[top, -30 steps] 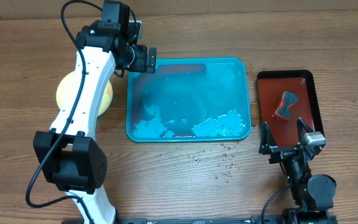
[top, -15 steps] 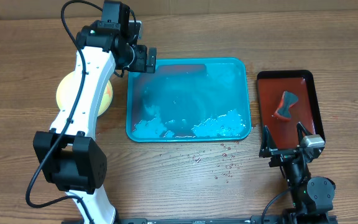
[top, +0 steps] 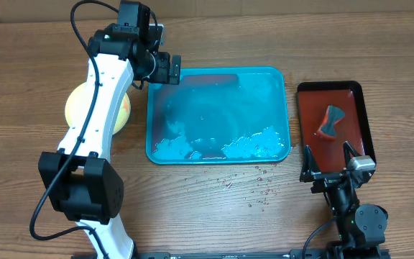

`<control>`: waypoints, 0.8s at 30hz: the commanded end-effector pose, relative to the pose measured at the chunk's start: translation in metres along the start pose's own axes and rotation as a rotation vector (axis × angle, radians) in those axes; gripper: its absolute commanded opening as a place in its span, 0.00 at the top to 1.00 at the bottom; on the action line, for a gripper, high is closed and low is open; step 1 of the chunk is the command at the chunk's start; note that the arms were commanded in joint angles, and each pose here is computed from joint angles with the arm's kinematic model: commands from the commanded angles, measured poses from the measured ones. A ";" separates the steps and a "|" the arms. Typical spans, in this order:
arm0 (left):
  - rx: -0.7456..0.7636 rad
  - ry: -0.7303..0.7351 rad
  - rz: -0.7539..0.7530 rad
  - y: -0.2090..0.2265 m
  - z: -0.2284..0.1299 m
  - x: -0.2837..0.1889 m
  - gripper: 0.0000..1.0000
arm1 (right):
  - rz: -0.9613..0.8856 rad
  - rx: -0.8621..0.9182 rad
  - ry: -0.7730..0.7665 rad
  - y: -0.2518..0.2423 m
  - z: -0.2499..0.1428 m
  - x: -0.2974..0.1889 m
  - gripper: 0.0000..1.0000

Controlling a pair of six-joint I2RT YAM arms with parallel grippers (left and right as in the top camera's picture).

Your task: Clean dirty plates on tray and stack at the side

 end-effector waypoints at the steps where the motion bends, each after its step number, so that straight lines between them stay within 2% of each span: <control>1: 0.018 -0.018 -0.006 -0.002 0.003 -0.004 0.00 | -0.001 -0.001 -0.002 0.000 -0.002 0.000 0.00; 10: 0.018 -0.018 -0.006 -0.002 0.003 -0.004 0.00 | -0.001 -0.001 -0.002 0.000 -0.002 0.000 0.00; 16: 0.034 -0.009 0.113 0.009 -0.003 -0.011 0.00 | -0.001 -0.001 -0.002 0.000 -0.002 0.000 0.00; 19: 0.049 -0.063 0.090 0.006 0.001 -0.026 0.00 | -0.001 -0.001 -0.002 0.000 -0.002 0.000 0.00; 24: 0.061 -0.276 0.007 0.000 0.003 -0.065 0.00 | -0.001 -0.001 -0.002 0.000 -0.002 0.000 0.00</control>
Point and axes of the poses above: each gripper's point midway between its finger pads, its own x axis out along the fingers, its own y axis along the line the jaws close on, z = x × y, the point moved 8 cm from there along -x, back along the fingers, and after that the axes turned 13 degrees about -x, right-handed, at the moved point
